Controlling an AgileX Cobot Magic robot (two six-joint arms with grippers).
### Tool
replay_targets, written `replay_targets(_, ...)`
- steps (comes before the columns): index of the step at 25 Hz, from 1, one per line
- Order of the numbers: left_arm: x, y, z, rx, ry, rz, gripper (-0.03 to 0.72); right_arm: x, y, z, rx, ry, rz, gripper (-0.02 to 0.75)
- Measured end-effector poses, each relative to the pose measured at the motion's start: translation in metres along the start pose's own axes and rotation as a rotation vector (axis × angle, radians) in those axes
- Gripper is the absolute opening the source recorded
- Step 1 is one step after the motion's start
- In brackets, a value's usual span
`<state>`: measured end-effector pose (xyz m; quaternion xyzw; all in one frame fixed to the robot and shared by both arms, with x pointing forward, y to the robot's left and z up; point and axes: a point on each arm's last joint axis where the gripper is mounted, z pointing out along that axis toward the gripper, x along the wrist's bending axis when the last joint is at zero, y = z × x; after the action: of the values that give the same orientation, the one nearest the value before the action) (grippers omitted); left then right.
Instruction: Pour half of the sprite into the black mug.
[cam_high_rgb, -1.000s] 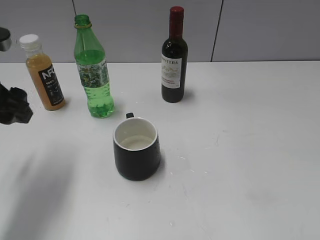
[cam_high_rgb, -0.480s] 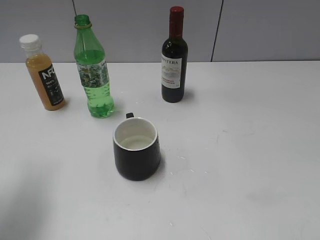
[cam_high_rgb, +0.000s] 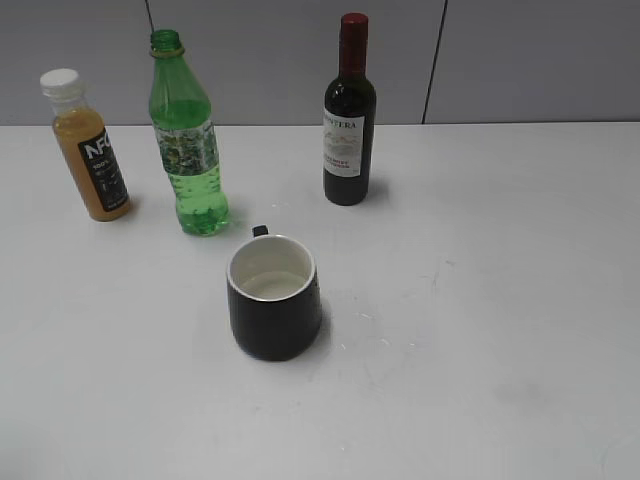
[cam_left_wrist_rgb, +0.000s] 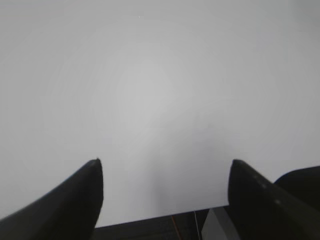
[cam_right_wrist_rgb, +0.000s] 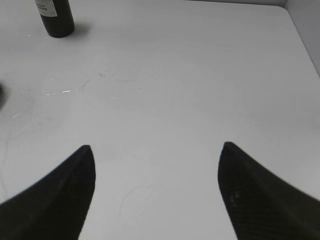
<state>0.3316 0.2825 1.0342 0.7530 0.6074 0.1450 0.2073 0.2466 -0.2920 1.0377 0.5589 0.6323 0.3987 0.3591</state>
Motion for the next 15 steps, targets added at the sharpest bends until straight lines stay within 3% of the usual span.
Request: replay_targets(15, -0.005, -0.055, -0.053, -0.454, 0.047, 0.013, 0.594, 0.000, 0.000, 0.000, 0.000, 0.000, 0.000, 0.580)
